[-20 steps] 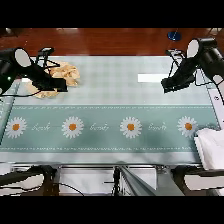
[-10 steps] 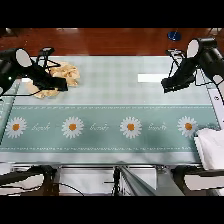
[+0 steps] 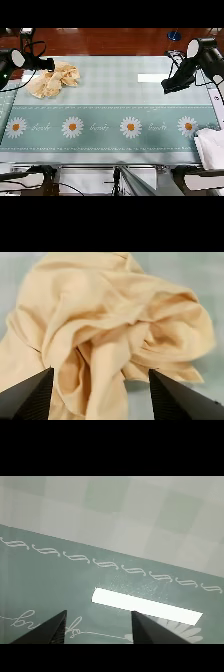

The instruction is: Fold the shirts.

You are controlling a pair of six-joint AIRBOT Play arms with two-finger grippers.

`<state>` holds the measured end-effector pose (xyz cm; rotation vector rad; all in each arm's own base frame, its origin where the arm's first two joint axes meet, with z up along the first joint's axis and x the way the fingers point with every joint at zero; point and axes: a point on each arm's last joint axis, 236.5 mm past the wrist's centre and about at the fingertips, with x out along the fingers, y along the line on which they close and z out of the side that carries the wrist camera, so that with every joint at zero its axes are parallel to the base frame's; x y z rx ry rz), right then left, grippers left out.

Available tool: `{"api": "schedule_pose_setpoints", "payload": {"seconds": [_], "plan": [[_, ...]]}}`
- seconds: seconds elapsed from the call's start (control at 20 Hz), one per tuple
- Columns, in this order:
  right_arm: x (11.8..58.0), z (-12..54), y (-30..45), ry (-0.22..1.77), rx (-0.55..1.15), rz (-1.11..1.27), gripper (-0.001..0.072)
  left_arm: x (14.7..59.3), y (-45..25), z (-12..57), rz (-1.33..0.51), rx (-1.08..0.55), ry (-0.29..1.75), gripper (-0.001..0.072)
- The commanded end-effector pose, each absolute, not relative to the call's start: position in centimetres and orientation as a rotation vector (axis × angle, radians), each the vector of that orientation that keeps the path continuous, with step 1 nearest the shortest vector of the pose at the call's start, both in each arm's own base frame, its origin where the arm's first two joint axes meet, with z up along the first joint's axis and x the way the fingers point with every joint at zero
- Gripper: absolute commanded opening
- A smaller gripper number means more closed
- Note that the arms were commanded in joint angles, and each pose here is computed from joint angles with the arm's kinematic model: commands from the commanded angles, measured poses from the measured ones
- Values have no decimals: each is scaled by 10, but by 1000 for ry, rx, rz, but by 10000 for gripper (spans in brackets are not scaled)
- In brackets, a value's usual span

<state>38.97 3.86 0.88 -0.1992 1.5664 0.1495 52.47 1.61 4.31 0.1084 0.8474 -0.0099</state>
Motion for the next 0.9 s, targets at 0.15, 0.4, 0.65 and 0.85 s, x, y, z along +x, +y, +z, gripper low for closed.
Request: {"api": "schedule_pose_setpoints", "payload": {"seconds": [0.15,0.4,0.65,0.85], "plan": [[389,9,42,1566,-189,162,483,553,36,-21,18,104,892,720],[392,9,59,1548,-133,215,482,552,36,-73,11,101,983,720],[391,9,62,1549,-123,225,482,547,41,-77,17,99,1027,58],[391,9,60,1549,-132,223,482,555,39,-14,55,32,1026,25]]}}
